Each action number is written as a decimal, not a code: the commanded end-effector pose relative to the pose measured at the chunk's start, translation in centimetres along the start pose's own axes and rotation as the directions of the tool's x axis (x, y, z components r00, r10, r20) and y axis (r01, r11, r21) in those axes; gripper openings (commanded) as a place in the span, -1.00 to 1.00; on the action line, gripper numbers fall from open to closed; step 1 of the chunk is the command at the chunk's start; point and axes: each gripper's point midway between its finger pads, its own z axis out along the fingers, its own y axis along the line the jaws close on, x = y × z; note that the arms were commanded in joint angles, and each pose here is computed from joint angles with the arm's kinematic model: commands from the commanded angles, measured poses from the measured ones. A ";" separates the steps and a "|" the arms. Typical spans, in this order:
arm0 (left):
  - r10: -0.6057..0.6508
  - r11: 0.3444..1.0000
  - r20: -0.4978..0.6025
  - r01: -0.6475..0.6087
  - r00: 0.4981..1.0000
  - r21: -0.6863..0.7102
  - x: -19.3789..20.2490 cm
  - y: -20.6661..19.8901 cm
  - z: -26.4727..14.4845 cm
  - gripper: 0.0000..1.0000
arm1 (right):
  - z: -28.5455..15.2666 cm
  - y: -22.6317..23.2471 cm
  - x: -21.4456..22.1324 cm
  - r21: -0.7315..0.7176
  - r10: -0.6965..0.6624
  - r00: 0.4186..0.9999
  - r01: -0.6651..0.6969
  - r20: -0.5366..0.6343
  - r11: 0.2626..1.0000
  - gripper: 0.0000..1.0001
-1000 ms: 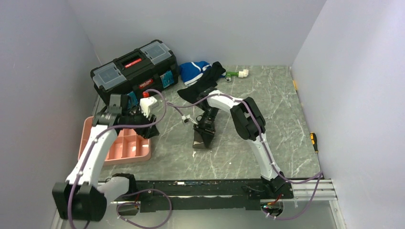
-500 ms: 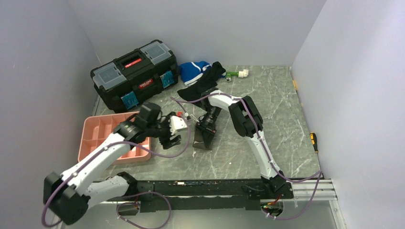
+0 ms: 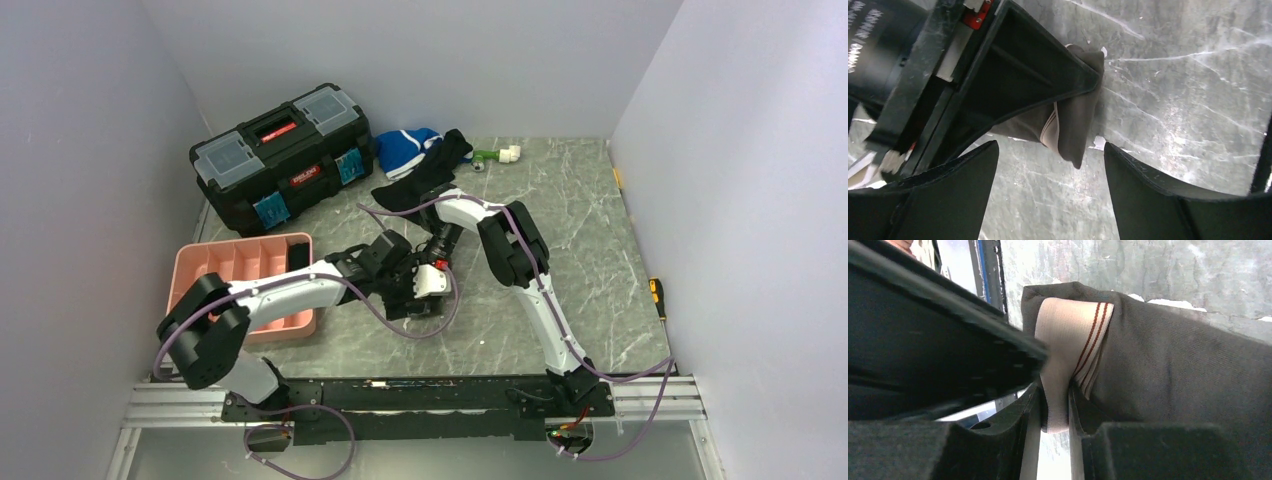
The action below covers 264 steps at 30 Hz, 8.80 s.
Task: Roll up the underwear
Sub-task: Roll the underwear to the center of the board.
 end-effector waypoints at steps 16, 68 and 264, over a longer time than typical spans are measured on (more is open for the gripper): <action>0.045 0.998 -0.003 -0.045 0.999 0.033 -0.5 -0.2 4.7 0.51 | 1.4 -3.8 0.6 0.049 -0.077 0.996 0.080 -0.053 0.996 -0.76; -0.490 0.665 -0.172 0.494 0.855 0.561 2.6 -0.9 5.7 -1.00 | -15.9 5.2 4.4 0.713 -0.312 0.840 -0.120 0.444 0.691 0.03; -0.099 0.912 -0.180 0.162 0.979 0.376 2.7 -4.4 8.5 -1.00 | -12.9 1.8 3.7 0.385 -0.130 0.954 0.017 0.269 0.923 -0.04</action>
